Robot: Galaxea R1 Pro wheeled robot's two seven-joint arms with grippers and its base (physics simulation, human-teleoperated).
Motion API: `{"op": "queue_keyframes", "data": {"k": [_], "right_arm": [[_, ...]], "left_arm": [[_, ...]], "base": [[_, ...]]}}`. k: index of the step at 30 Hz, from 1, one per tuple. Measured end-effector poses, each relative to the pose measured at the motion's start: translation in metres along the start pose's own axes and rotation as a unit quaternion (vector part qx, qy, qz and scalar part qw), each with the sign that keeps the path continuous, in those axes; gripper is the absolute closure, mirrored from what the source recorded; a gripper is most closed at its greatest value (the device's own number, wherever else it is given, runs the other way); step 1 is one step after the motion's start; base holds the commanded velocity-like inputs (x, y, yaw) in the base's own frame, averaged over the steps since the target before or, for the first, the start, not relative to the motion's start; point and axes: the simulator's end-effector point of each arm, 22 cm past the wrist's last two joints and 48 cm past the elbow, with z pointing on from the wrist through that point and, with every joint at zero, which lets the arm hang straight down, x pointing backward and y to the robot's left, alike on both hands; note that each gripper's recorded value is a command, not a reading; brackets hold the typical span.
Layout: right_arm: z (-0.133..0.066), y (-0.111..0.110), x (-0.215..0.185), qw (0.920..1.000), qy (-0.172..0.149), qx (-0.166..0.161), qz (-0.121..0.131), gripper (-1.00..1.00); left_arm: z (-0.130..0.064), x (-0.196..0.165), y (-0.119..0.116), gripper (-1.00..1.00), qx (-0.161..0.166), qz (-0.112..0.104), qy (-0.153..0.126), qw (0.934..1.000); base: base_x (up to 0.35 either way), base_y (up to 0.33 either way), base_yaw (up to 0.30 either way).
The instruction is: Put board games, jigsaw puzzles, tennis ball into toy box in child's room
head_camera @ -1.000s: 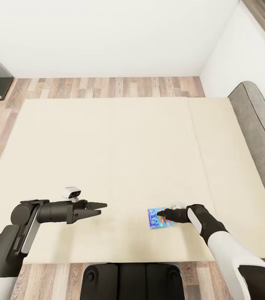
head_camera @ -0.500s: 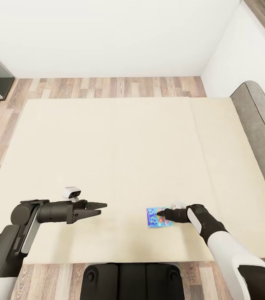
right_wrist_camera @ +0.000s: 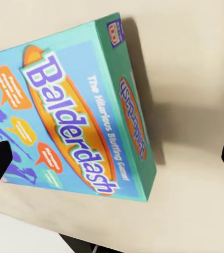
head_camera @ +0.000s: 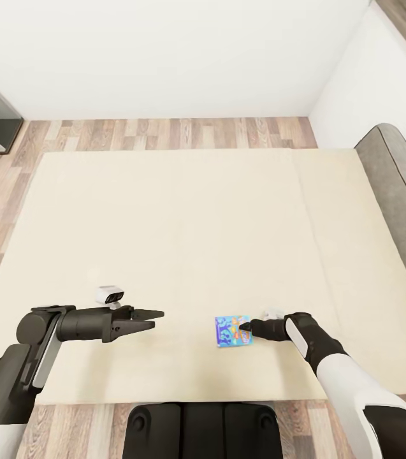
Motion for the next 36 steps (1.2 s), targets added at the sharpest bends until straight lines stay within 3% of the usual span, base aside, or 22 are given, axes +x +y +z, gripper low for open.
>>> {"op": "queue_keyframes", "data": {"k": [36], "right_arm": [[0.0004, 0.0011, 0.0002, 1.0, 0.0, -0.001, 0.0, -1.0]], "left_arm": [[-0.0001, 0.0, 0.0, -1.0, 0.0, 0.0, 0.0, 1.0]], "base": [[0.0, 0.065, 0.0]]}}
